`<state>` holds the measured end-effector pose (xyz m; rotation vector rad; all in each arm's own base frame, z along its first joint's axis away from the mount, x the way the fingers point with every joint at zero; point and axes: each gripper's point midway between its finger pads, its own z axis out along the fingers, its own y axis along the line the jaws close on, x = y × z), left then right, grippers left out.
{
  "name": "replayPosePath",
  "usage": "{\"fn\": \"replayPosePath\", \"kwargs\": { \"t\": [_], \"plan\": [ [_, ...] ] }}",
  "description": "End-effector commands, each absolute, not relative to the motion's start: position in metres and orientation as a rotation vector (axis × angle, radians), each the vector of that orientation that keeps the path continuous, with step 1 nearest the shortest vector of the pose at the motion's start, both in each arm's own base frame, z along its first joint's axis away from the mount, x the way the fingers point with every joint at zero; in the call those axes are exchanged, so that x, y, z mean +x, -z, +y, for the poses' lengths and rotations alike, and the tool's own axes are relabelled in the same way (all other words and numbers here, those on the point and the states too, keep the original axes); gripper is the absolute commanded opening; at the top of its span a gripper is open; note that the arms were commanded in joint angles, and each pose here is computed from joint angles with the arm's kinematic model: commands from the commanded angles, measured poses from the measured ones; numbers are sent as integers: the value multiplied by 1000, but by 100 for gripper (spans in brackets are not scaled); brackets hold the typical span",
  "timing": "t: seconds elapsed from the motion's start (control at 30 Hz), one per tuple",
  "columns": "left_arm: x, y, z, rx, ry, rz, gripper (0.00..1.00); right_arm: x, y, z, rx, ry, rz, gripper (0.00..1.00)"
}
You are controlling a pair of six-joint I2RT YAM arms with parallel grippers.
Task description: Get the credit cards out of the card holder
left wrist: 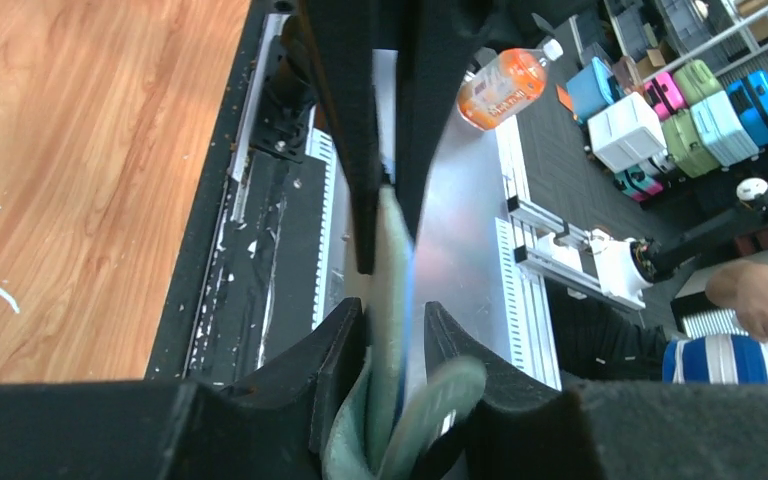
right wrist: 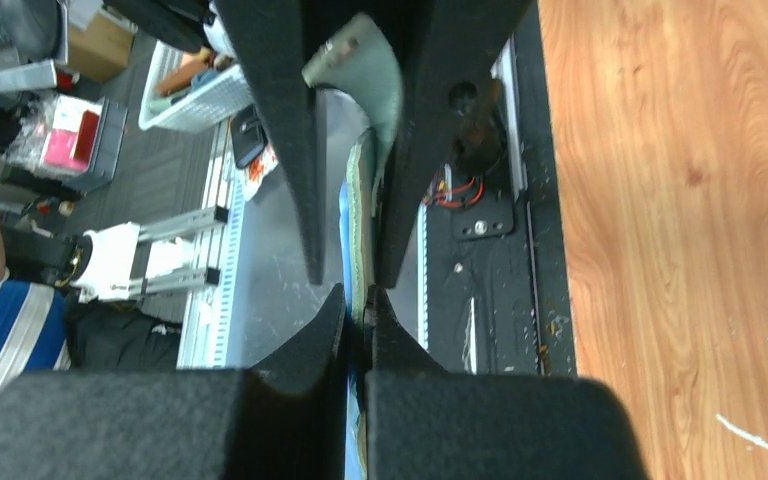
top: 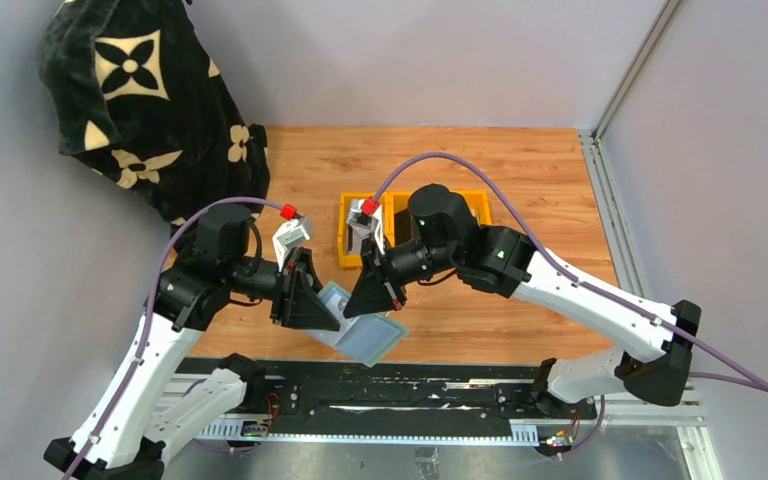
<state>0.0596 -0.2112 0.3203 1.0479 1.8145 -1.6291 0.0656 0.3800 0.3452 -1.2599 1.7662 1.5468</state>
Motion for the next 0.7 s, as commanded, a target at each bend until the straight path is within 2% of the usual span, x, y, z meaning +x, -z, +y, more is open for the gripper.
{"fn": "replayPosePath", "kwargs": {
  "t": [0.0, 0.13, 0.17, 0.23, 0.33, 0.4, 0.43, 0.5, 0.53, 0.6, 0.67],
  "plan": [
    [36, -325, -205, 1133, 1719, 1723, 34, 52, -331, 367, -1401, -1523, 1833, 0],
    [34, -324, -204, 1134, 1699, 1715, 29, 51, -336, 369, -1424, -1530, 1827, 0],
    [34, -324, -204, 1138, 1692, 1709, 26, 52, -337, 369, -1424, -1530, 1827, 0],
    [36, -323, -204, 1136, 1673, 1709, 12, 52, -340, 370, -1425, -1535, 1819, 0],
    [36, -322, -204, 1134, 1667, 1712, 2, 50, -347, 372, -1433, -1560, 1784, 0],
    [35, -323, -204, 1137, 1673, 1707, 0, 48, -351, 372, -1443, -1577, 1765, 0],
    [35, -324, -204, 1139, 1676, 1705, 0, 47, -352, 372, -1447, -1577, 1756, 4],
    [37, -325, -204, 1133, 1666, 1711, 0, 54, -355, 371, -1420, -1539, 1752, 28],
    [40, -324, -205, 1124, 1656, 1723, 0, 59, -359, 368, -1393, -1519, 1747, 35],
    [46, -320, -206, 1097, 1636, 1759, 0, 79, -372, 360, -1277, -1437, 1733, 45],
    [55, -316, -208, 1067, 1600, 1795, 0, 100, -390, 348, -1125, -1371, 1703, 50]
  ]
}}
